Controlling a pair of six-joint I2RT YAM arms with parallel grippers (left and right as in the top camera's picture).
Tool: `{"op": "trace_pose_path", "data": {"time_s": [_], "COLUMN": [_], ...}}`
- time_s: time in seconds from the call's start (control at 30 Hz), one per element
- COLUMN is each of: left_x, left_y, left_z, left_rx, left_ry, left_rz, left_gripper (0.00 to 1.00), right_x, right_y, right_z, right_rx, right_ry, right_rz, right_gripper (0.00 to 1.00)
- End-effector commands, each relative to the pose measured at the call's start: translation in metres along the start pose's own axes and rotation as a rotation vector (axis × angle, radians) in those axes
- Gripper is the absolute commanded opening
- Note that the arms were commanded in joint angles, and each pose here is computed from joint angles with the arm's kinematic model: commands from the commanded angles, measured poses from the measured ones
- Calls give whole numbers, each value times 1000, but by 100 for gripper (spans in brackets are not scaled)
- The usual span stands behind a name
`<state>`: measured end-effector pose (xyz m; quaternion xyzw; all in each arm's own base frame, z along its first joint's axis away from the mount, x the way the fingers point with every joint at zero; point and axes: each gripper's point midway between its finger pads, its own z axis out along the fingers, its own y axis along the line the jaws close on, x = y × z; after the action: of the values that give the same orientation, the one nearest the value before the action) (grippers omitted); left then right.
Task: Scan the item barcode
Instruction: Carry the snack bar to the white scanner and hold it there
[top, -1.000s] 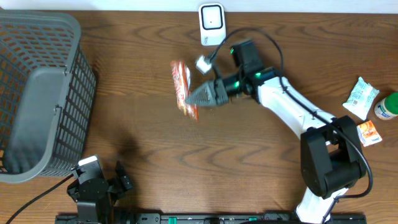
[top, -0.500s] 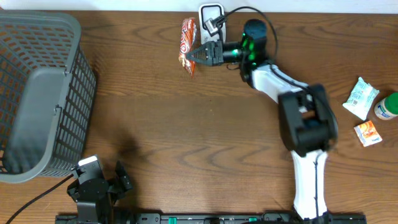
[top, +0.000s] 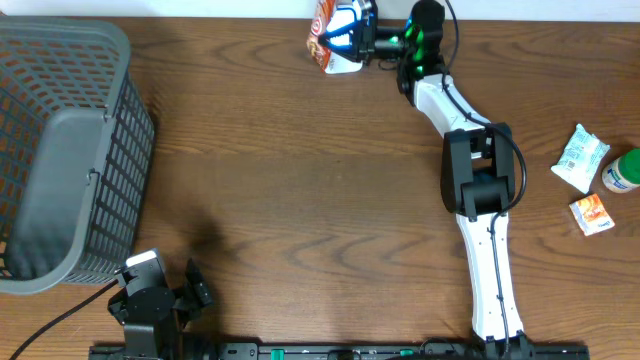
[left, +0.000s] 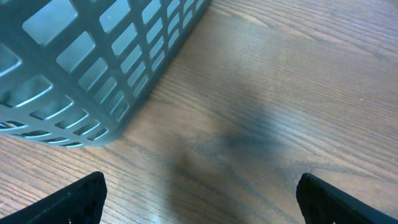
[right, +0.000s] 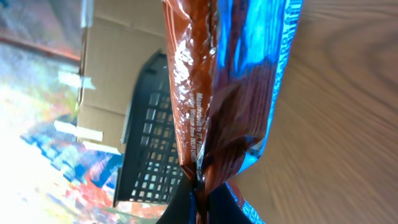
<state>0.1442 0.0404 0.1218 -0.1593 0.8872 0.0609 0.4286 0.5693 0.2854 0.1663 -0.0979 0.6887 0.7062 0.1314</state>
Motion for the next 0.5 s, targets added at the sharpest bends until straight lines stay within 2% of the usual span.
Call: {"op": "trace_pose_path", "data": {"time_s": [0.0,0.47], "left_x": [0,0], "left_y": [2,2], "left_z": [0,0], "left_rx": [-8,-8], "left_ry": [-3,-3], "left_rz": [-12,-12], "left_gripper": [98,98], "right_x": [4,4], "right_y": [-44,-59], "right_z": [-8,-9], "right_rx": [25,43], "right_ry": [-27,-51], "right_rz": [89,40], "right_gripper": [1,1]}}
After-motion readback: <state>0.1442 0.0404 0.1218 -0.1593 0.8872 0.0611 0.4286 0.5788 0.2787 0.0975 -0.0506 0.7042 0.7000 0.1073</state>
